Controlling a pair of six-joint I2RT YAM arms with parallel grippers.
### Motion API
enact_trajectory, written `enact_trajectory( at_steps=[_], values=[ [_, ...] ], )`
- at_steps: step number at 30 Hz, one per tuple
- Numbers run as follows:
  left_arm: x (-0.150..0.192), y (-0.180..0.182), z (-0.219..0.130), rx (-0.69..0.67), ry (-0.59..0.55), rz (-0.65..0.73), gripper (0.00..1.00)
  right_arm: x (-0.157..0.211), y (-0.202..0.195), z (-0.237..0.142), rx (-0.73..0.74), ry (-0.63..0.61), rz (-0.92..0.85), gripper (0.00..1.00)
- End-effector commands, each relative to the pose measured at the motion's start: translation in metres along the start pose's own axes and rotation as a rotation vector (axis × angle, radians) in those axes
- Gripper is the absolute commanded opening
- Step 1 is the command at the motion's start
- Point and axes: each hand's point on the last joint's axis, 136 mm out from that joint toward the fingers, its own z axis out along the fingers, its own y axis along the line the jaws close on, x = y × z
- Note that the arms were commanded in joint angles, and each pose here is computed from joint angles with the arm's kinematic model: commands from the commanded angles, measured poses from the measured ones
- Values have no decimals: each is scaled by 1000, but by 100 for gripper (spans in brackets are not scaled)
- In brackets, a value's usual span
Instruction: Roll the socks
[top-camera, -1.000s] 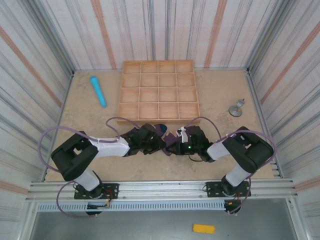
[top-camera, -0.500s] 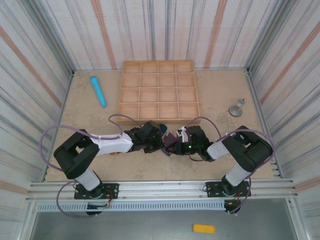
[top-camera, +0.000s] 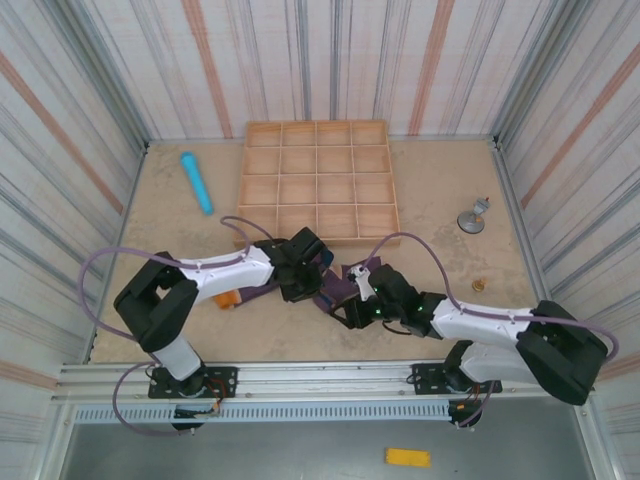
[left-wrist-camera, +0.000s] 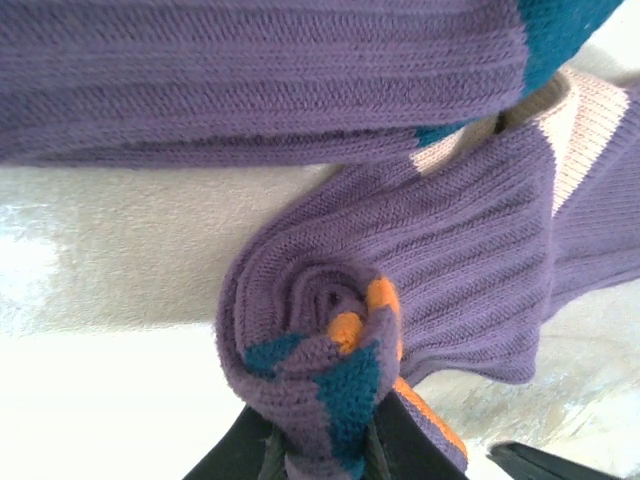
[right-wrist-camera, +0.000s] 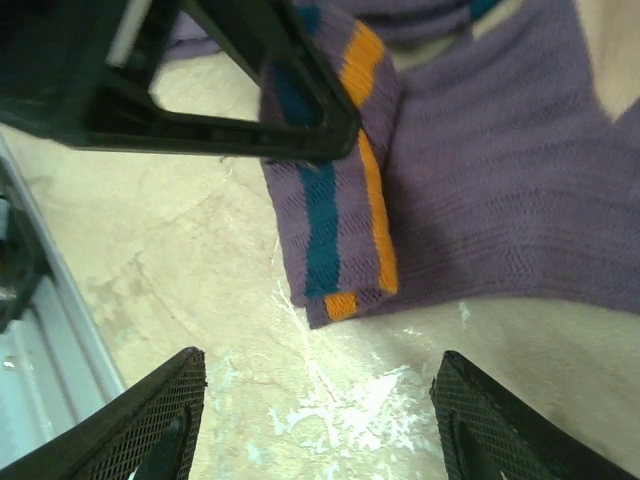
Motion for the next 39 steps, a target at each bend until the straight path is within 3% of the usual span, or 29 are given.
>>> enact_trajectory(
  at_steps=[1, 7, 13, 26, 32, 39],
  values=[
    [11, 5, 3, -47, 86, 18, 0, -3, -14, -10, 171, -54, -198, 63],
    [15, 1, 5, -53, 100, 15, 0, -5, 3, -9, 252, -128, -503, 63],
    [18, -1, 9, -56, 123, 11, 0, -9, 21, 5, 285, -178, -686, 61],
    [22, -2, 15, -44, 159, -1, 0, -3, 18, 41, 313, -157, -756, 53],
    [22, -1, 15, -38, 161, -6, 0, 4, 4, 46, 362, -131, -718, 41],
    [23, -4, 16, -15, 173, -4, 0, 13, -11, 50, 389, -81, -638, 15]
  ],
)
